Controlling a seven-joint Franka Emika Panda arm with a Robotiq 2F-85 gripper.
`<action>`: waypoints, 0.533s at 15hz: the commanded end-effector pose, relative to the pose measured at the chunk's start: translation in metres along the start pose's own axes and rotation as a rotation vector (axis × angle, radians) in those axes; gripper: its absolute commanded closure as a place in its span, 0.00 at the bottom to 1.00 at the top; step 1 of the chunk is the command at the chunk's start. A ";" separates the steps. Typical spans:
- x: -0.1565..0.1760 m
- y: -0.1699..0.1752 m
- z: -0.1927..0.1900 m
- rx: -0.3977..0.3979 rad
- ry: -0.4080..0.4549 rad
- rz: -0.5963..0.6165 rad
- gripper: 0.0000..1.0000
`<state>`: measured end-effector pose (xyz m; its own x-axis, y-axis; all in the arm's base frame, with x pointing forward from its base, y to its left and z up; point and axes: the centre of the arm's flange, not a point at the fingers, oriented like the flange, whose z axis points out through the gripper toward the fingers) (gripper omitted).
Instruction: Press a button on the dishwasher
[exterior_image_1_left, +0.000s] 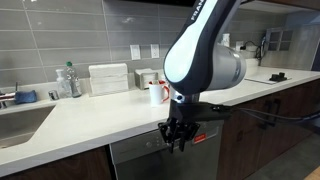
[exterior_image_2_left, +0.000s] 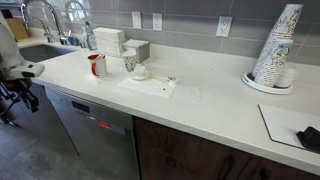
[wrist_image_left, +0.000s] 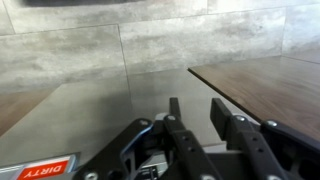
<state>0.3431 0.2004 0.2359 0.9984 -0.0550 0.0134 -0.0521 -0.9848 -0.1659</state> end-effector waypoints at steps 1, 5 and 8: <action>-0.014 0.077 -0.036 -0.071 -0.002 0.008 0.31; 0.001 0.122 -0.073 -0.157 0.045 0.001 0.01; 0.001 0.140 -0.111 -0.233 0.068 -0.019 0.00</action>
<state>0.3909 0.0751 0.2852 0.9967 -0.0562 0.0589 -0.0565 -0.9984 0.0039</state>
